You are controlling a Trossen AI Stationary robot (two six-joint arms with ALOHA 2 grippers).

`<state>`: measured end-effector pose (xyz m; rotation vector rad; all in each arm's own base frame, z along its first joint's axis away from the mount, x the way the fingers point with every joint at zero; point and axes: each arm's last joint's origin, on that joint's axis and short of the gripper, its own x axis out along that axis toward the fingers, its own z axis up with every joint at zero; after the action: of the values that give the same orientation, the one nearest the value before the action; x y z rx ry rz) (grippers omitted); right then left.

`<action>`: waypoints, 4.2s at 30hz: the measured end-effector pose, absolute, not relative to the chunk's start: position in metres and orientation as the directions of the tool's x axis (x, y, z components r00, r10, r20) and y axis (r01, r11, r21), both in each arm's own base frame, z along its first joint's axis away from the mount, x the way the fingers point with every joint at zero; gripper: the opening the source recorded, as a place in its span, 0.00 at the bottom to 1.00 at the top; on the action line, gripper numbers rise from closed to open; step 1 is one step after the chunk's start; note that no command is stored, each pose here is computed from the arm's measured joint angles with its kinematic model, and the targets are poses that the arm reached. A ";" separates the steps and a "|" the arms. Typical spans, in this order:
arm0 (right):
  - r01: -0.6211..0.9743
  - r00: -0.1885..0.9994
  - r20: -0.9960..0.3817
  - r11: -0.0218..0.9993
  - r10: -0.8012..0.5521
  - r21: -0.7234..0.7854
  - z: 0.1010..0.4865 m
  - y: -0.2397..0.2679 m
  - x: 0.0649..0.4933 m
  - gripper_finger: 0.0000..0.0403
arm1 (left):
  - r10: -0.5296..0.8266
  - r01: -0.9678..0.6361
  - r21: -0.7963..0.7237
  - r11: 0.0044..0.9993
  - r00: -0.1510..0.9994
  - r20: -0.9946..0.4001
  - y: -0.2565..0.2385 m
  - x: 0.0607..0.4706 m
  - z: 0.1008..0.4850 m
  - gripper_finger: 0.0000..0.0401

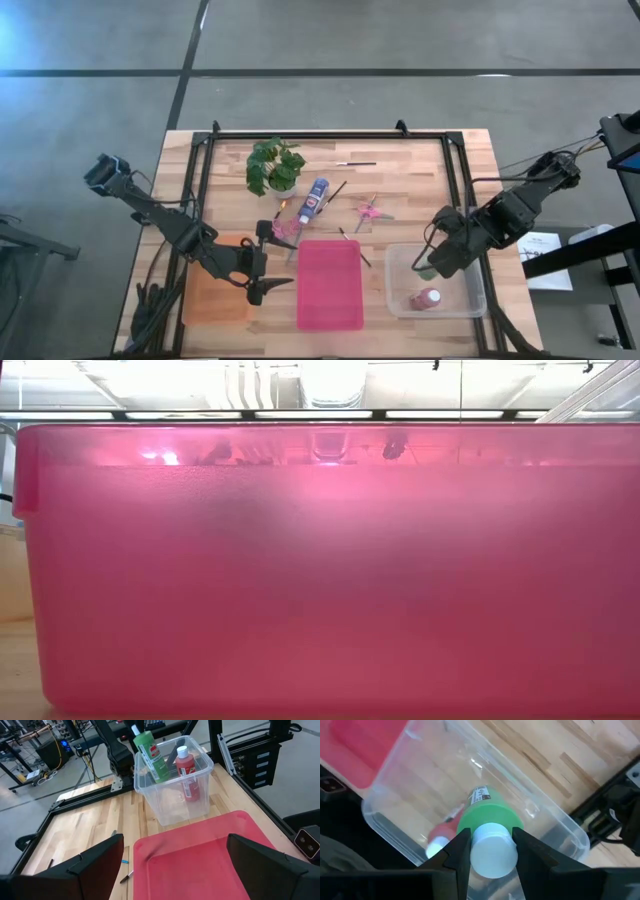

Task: Pick & Place Paint Supplies
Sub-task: Put the green paint bottle into the transparent bin, then put the purple paint bottle into the transparent bin

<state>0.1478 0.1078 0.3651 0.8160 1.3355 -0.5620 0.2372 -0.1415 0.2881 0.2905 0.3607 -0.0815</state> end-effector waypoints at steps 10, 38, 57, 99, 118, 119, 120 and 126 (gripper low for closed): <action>0.785 0.139 -0.989 0.602 0.056 0.145 0.350 0.125 0.129 0.28 | -0.030 0.131 0.260 0.957 0.933 -0.360 -0.142 0.237 0.288 0.90; 0.808 0.095 -0.995 0.585 -0.012 0.070 0.312 0.172 0.117 0.28 | -0.035 0.133 0.251 0.959 0.932 -0.360 -0.142 0.237 0.288 0.90; 0.811 0.049 -0.999 0.585 -0.022 0.027 0.299 0.179 0.120 0.28 | -0.042 0.139 0.247 0.959 0.931 -0.362 -0.142 0.237 0.288 0.90; 0.795 0.075 -0.997 0.605 -0.027 0.043 0.283 0.165 0.113 0.33 | -0.046 0.143 0.247 0.958 0.931 -0.363 -0.142 0.237 0.288 0.90; 0.784 0.158 -0.985 0.616 -0.069 0.082 0.287 0.160 0.113 0.53 | -0.051 0.148 0.245 0.958 0.930 -0.364 -0.142 0.237 0.288 0.90; 0.783 0.171 -0.983 0.616 -0.072 0.091 0.288 0.159 0.112 0.54 | -0.051 0.149 0.245 0.958 0.930 -0.364 -0.142 0.237 0.288 0.90; 0.782 0.183 -0.980 0.615 -0.075 0.099 0.289 0.158 0.112 0.54 | -0.051 0.149 0.245 0.958 0.930 -0.364 -0.142 0.237 0.288 0.90; 0.775 0.250 -0.957 0.623 -0.147 0.107 0.303 0.151 0.111 0.54 | -0.051 0.149 0.245 0.958 0.930 -0.364 -0.142 0.237 0.288 0.90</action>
<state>0.1106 0.1509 0.3035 0.6581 1.1553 -0.6927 0.2371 -0.1421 0.2878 0.2734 0.3632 -0.1035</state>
